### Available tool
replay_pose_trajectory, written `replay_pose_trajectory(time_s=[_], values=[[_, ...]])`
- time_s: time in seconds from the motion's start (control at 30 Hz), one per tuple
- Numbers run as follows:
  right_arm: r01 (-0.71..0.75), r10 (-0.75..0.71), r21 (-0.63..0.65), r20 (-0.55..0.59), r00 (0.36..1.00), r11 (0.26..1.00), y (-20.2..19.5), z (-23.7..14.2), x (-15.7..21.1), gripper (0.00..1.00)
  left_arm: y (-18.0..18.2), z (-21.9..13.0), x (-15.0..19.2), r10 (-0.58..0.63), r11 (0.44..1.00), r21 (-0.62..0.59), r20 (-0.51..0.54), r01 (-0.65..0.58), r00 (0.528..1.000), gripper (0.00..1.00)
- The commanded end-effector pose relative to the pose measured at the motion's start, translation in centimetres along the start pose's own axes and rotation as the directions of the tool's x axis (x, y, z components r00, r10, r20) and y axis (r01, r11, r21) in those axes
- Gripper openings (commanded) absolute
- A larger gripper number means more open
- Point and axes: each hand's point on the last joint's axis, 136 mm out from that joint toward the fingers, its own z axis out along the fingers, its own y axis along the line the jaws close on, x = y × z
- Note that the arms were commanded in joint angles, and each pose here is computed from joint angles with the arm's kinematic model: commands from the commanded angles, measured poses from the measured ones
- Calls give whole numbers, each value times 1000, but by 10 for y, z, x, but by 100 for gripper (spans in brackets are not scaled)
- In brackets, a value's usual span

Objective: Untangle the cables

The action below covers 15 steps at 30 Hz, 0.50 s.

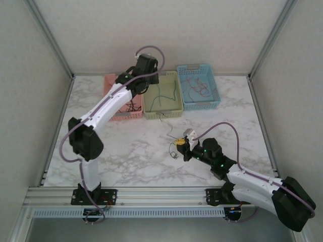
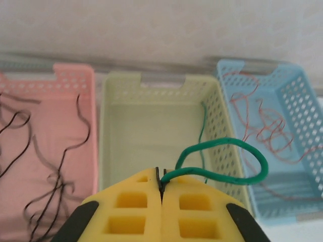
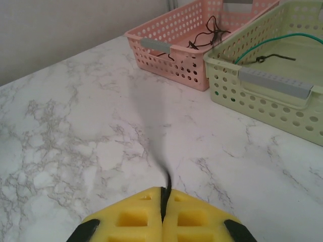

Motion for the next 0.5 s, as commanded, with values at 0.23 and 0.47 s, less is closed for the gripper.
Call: replay_pose_trajectory(time_s=[0.23,0.47], values=[[8,-8,-34,4,1000,999,7,-5,3,0,1,72,-8,6,997,-82,-46,-10,999,0],[4,-4,-30,-13,1000,1000,6,-1,5,0,4,117,17,-10,998,-64,-98,4,995,3]])
